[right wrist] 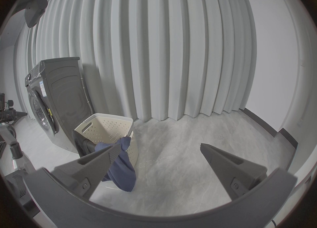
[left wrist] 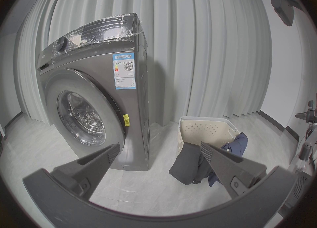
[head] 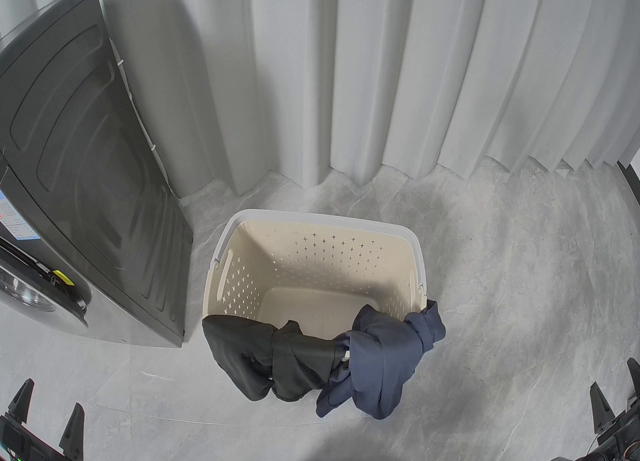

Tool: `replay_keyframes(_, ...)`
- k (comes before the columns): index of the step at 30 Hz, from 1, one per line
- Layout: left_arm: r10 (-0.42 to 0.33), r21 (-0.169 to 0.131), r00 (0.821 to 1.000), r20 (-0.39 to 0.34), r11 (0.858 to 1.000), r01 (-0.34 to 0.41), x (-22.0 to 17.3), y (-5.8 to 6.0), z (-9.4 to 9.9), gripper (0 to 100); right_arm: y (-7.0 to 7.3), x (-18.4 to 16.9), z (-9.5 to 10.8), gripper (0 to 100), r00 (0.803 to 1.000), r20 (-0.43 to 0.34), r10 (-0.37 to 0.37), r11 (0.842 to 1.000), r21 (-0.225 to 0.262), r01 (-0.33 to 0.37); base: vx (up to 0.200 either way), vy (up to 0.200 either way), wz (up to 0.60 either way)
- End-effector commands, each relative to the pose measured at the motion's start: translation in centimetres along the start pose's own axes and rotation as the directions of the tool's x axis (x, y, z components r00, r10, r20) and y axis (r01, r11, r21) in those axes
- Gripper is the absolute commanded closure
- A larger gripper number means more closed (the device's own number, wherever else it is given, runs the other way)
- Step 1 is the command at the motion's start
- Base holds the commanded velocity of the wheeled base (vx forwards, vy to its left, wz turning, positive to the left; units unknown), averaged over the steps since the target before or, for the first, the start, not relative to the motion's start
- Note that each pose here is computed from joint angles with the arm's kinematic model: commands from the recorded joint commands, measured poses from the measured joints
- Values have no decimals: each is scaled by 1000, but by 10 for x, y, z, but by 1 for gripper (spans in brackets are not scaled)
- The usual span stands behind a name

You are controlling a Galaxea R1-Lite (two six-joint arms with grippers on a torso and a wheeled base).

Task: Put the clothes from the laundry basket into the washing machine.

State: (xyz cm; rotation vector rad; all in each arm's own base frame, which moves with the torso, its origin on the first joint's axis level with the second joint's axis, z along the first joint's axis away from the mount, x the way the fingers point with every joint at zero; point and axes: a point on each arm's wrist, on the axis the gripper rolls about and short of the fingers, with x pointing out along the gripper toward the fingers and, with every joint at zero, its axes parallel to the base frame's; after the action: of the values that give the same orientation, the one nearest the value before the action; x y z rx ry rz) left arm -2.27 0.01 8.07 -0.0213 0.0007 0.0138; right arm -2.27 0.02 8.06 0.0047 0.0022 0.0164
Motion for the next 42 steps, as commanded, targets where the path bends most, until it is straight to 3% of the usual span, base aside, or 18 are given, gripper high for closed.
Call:
replay_keyframes(1,0,-2,1000,-4,1000,0,0,0,-5,0,0,0,-5,0,1000,1,-1,1000,0,1,0,0,0)
replay_keyframes(17,2,0,1000,-4,1000,-2,0,0,-5,0,0,0,-5,0,1000,1,-1,1000,0,1,0,-38,0)
replay_keyframes(26,2,-2,1000,-4,1000,-2,0,0,-5,0,0,0,-5,0,1000,1,-1,1000,0,1,200,0,0)
replay_keyframes(35,2,-2,1000,-4,1000,-2,0,0,-5,0,0,0,-5,0,1000,1,-1,1000,0,1,0,0,0)
replay_keyframes(42,2,-3,1000,-4,1000,-2,0,0,-5,0,0,0,-5,0,1000,1,-1,1000,1,1,171,0,0)
